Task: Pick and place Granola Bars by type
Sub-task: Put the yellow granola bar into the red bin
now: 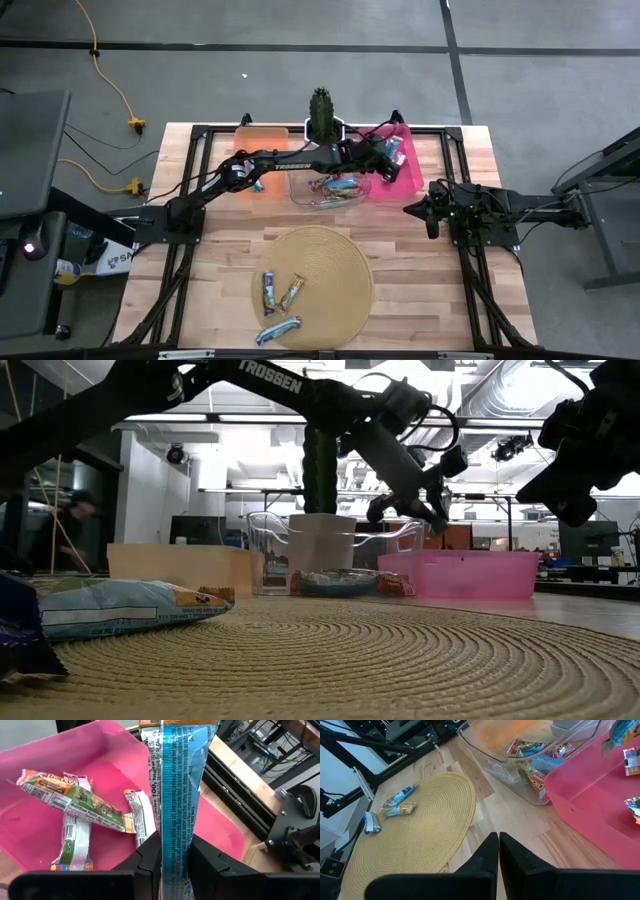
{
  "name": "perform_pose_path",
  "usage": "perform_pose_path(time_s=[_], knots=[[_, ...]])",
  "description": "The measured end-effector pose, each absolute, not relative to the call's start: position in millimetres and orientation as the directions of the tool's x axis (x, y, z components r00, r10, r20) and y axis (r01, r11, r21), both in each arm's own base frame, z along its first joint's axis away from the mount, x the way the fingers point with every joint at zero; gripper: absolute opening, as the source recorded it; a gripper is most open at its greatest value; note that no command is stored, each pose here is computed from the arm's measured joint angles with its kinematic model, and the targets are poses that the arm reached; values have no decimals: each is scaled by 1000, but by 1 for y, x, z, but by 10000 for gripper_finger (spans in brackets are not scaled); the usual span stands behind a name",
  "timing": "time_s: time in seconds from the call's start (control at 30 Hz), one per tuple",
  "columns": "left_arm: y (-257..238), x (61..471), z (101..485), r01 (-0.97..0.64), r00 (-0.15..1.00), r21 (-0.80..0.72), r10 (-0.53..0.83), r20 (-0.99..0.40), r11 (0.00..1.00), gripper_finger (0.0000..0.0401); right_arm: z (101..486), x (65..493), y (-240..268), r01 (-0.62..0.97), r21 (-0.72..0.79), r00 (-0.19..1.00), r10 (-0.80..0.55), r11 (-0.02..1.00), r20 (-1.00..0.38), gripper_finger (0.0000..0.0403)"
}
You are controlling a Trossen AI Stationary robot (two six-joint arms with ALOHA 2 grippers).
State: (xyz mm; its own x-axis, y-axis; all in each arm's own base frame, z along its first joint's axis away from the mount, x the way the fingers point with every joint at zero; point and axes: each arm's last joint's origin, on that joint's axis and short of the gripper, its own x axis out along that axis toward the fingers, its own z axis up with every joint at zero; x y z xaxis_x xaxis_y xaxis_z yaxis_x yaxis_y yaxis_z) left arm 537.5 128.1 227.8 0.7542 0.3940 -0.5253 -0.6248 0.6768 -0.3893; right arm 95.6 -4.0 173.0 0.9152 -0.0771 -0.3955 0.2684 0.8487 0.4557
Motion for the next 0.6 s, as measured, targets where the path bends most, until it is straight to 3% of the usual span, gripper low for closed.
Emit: perform_pose_path(time_s=[0.37,0.6], knots=[[127,538,228,-607,763,-392,369,-530,691,75,173,96,-4,268,456,915,-77,849,-396,0],[127,538,228,-601,763,-371,369,-531,708,116,173,96,-4,268,456,915,-76,849,-396,0]])
